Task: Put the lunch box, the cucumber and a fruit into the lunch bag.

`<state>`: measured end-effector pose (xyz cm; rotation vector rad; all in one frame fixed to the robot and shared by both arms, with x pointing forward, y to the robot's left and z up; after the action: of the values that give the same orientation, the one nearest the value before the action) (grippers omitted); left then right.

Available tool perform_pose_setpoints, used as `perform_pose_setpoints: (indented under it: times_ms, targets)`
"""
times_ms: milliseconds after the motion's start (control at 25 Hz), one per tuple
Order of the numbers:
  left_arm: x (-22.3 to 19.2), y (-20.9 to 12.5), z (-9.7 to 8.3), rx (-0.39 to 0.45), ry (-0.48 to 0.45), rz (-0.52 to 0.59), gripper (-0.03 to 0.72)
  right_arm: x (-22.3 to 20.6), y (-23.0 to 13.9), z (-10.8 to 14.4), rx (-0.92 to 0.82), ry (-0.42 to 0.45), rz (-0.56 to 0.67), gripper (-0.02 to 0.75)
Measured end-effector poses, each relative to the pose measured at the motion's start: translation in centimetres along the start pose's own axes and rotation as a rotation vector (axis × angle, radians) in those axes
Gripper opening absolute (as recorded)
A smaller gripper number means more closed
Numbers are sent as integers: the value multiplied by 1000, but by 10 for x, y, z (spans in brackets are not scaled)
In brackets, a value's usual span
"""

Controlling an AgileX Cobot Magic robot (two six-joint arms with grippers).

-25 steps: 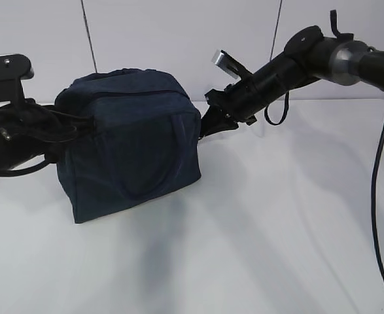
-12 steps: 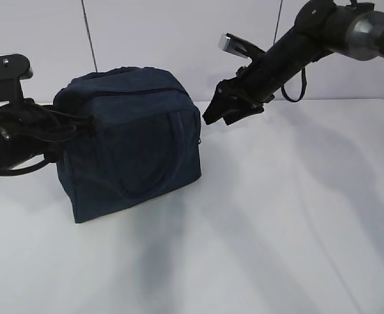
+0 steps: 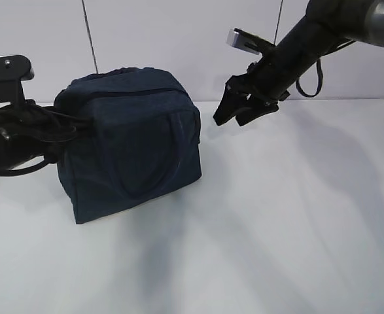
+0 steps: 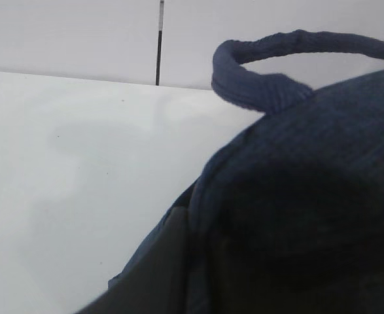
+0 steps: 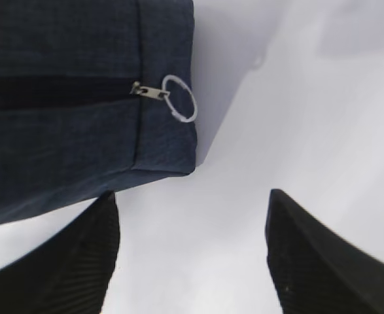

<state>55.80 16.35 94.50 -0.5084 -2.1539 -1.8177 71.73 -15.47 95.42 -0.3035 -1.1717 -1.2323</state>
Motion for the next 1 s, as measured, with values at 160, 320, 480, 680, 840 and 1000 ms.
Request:
perform_pose_setpoints:
  times_ms: [160,320,480,680,840,1000]
  targets:
    - [1,3,-4,-55,-40,-3,146,16,3,9,17,-10,-25,506]
    - [12,9,-12,-122,-113,14,283,29,7,17,26,-17,-51,506]
    - [25,8,-20,-230,-194,82,331,42,9,25,37,-24,-73,506]
    - [52,23,-27,-372,-289,68,340,65,12,37,72,-57,-104,506]
    - [75,33,-26,-503,-363,65,340,84,14,47,101,-85,-133,507]
    - [91,36,-11,-646,-402,110,340,103,13,56,128,-124,-152,507]
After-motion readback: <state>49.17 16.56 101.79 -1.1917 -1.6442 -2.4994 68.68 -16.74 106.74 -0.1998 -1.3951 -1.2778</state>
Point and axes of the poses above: a point on each arm's last joint axis where the gripper is mounted, x pointing back along that axis away from the gripper, z along the wrist's bending axis when the last joint is at zero, y = z × x, the point moved 4 cm from there along -x, pointing out along that axis toward the gripper
